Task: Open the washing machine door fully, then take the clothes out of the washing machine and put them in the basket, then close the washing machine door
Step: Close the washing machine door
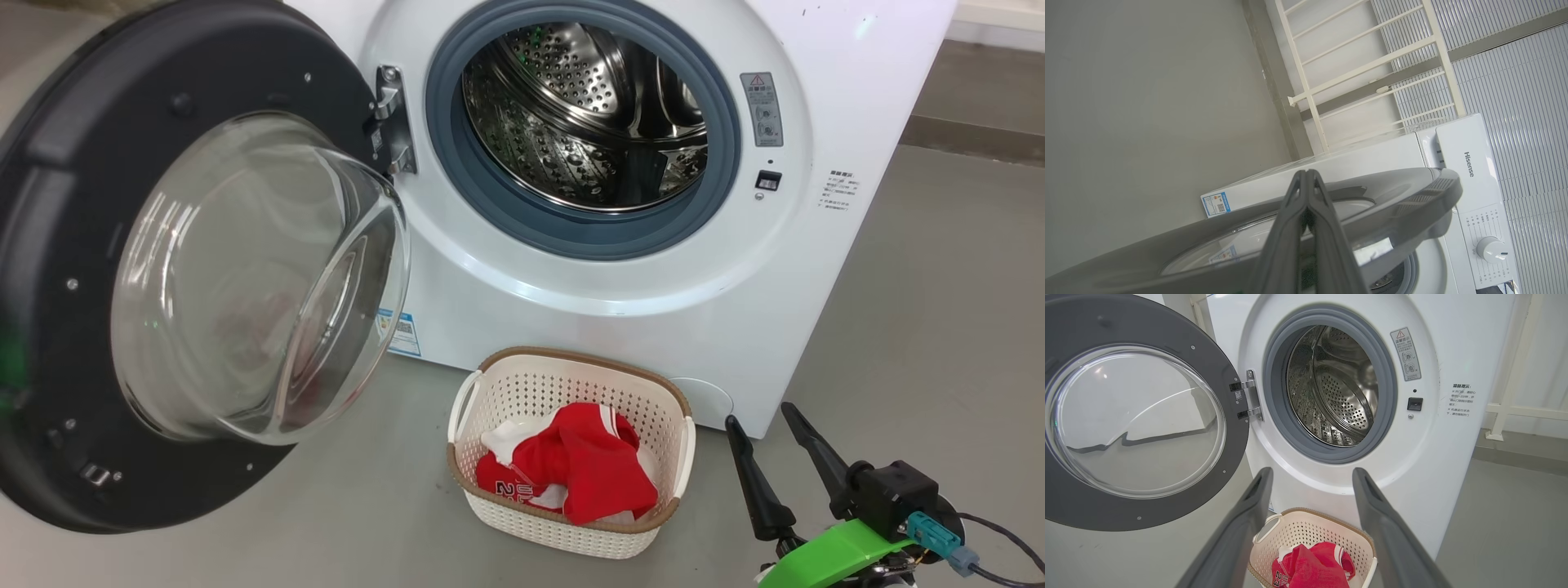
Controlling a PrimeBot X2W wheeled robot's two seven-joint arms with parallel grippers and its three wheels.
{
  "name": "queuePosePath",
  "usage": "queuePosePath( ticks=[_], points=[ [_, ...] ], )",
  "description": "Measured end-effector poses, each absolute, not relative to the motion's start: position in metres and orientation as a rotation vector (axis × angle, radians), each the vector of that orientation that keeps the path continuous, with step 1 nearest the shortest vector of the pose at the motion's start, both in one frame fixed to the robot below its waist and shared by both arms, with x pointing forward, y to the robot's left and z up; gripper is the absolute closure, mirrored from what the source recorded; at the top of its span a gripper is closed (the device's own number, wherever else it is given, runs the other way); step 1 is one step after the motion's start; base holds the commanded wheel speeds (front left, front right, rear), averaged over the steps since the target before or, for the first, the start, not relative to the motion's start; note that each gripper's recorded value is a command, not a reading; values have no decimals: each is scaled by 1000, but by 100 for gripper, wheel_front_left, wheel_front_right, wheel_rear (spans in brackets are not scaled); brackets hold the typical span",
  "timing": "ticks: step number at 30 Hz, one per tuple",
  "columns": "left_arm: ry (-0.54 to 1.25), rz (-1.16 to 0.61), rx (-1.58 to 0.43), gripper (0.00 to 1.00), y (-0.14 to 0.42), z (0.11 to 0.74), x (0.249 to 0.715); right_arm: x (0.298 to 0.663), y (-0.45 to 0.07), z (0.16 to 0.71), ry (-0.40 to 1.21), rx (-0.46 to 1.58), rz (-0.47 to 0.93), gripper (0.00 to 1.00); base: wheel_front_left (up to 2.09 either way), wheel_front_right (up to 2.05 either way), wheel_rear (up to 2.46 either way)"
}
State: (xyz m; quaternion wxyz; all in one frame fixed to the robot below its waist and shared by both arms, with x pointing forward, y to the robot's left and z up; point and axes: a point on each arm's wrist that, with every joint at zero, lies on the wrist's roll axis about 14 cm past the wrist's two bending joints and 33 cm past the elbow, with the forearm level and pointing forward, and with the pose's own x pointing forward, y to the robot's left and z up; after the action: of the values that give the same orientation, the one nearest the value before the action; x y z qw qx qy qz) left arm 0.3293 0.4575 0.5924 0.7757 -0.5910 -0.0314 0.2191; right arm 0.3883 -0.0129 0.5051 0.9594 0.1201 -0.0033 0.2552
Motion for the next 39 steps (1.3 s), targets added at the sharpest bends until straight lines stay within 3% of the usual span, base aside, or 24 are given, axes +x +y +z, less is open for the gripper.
queuePosePath(
  ticks=[39],
  points=[
    [25,10,-1428,100,291,591,344,379,-33,487,45,263,457,0,0,0,0]
  ],
)
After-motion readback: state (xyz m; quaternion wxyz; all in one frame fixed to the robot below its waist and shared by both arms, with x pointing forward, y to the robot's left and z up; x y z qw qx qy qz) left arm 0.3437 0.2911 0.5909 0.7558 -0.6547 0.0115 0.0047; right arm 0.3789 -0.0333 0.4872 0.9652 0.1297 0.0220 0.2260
